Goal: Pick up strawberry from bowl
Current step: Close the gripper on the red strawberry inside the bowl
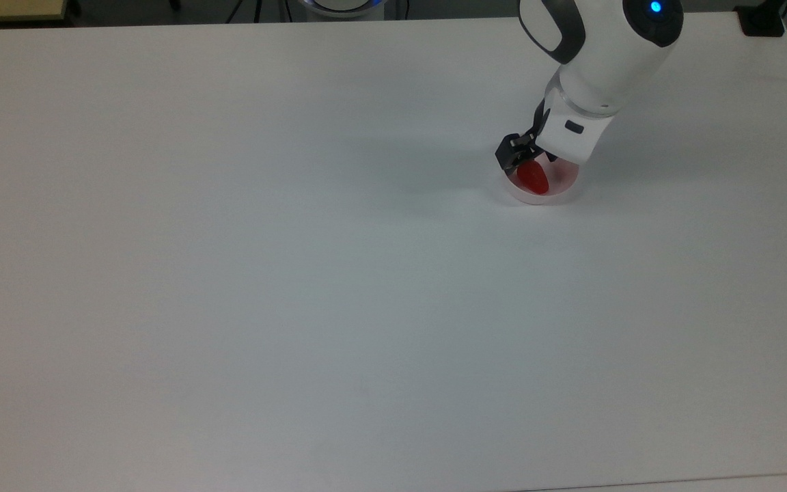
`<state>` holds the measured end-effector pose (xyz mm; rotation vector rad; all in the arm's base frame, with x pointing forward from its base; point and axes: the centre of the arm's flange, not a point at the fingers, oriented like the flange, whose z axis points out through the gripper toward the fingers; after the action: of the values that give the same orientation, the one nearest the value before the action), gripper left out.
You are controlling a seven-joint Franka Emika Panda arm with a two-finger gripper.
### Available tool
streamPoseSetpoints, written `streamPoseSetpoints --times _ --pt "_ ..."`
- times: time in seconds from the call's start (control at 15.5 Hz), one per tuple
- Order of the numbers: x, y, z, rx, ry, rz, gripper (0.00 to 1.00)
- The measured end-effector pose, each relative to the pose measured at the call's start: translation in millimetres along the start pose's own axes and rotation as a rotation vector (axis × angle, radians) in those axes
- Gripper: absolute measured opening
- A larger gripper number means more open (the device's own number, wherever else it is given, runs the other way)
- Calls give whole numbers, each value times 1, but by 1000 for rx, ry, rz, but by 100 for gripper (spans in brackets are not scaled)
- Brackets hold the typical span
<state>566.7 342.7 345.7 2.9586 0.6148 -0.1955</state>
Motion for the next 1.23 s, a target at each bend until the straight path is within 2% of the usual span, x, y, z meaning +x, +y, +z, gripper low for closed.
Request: streamPoseSetpoints --times 0.58,0.65,0.71,1.23 --pt "-2 -18 9 -37 -7 -115 75" --pt "-2 -18 11 -44 -9 -122 67" --pt "-3 -18 13 -47 -13 -127 64" --pt "0 -20 34 -46 -37 -139 63"
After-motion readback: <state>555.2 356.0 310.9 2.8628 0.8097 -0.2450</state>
